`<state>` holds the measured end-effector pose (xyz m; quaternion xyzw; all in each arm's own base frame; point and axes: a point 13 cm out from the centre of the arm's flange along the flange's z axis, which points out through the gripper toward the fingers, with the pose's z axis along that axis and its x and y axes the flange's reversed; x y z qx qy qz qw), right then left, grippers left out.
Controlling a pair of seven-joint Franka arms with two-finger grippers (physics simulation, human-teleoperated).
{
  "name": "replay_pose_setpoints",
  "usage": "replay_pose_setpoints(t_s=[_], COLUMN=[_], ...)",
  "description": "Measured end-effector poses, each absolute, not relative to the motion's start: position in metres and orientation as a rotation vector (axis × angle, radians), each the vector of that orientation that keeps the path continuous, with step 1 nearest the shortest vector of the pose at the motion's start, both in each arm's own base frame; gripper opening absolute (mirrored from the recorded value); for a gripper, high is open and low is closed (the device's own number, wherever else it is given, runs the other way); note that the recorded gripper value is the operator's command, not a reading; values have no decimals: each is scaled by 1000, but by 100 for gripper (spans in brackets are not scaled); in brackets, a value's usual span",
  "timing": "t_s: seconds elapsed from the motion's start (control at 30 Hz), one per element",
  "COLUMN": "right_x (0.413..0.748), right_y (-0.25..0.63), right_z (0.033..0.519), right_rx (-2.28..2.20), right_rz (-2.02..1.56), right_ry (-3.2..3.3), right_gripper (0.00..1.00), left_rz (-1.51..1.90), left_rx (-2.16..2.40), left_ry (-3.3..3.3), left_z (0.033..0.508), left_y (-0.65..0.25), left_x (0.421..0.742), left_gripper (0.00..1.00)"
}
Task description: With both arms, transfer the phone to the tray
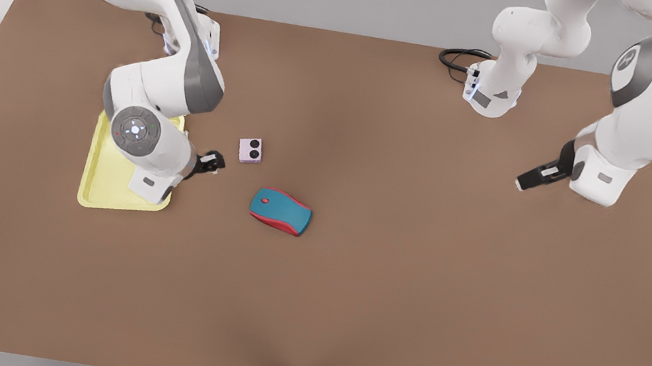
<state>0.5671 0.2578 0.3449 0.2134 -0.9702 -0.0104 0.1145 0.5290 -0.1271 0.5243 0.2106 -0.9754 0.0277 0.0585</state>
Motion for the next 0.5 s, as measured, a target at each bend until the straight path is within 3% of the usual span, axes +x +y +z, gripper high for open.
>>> replay_pose_setpoints(t_s=[0.07, 0.23, 0.33, 0.5], right_x=[544, 471, 454, 458], right_y=[286, 311, 285, 268], right_z=[305, 213, 184, 144], right_rx=[630, 585, 450, 261], right_rz=[3, 107, 126, 62], right_ry=[-2803, -2772, -2833, -2955], right_gripper=[100, 100, 100, 100], left_rz=[111, 131, 152, 171], left_rx=[430, 19, -61, -182], left_ry=[-2958, -2867, -2847, -2833], left_z=[535, 512, 508, 506], left_y=[-159, -220, -211, -203], left_x=[509, 479, 480, 480], left_gripper=[100, 100, 100, 100])
